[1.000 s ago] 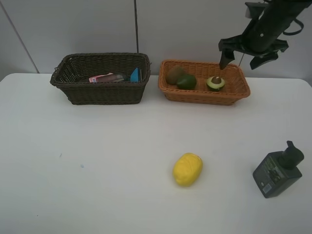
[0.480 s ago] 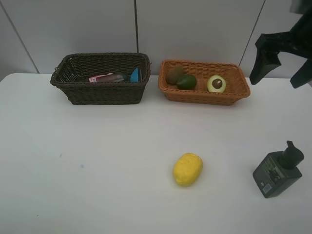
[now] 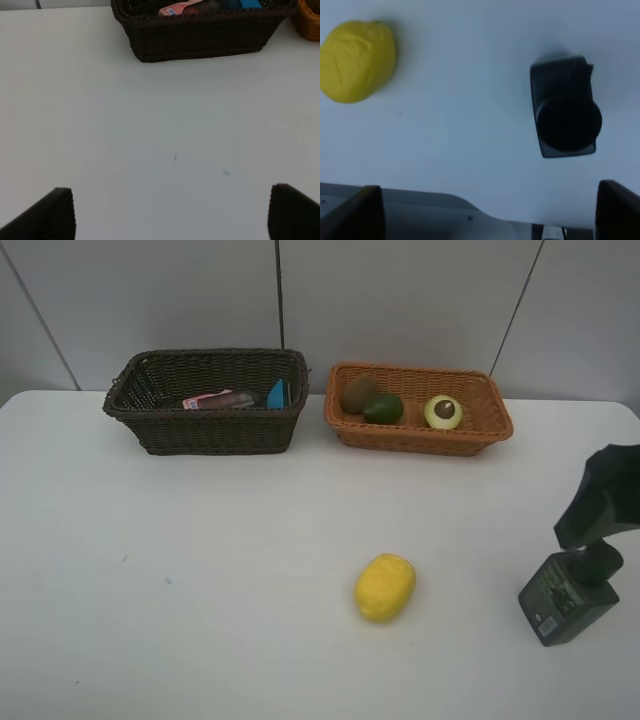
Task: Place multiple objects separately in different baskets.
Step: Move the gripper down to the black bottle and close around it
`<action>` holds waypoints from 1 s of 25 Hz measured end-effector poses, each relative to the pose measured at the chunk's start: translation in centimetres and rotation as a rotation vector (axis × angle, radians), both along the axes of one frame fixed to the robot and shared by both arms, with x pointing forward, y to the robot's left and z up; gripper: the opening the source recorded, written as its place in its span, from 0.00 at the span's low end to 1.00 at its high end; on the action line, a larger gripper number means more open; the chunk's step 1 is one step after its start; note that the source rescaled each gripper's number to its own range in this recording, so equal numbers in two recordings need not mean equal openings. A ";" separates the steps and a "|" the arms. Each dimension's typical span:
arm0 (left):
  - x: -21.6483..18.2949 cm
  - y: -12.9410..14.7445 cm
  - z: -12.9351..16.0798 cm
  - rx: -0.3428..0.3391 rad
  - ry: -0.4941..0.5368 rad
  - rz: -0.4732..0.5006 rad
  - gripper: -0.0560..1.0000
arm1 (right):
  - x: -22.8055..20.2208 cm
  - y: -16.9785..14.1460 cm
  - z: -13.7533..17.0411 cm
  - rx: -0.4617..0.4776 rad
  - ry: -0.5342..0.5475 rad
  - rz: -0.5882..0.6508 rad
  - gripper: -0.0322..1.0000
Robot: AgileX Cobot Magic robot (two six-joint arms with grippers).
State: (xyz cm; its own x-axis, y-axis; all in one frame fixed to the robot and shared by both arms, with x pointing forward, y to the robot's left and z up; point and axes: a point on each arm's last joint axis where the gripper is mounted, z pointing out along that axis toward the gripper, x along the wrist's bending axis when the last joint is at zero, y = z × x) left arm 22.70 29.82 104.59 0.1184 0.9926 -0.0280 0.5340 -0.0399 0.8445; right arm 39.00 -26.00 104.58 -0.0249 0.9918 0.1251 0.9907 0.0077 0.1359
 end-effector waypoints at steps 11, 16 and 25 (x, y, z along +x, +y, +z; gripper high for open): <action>0.0 0.0 0.0 0.000 0.000 0.000 1.00 | -0.8 -0.8 -2.0 -0.081 0.035 -0.002 1.00; 0.0 0.0 0.0 0.000 0.000 0.000 1.00 | -0.9 -0.7 -2.0 -0.071 0.047 -0.003 1.00; 0.0 0.0 0.0 0.000 0.000 0.000 1.00 | -1.0 -0.1 -1.9 -0.005 0.062 0.030 1.00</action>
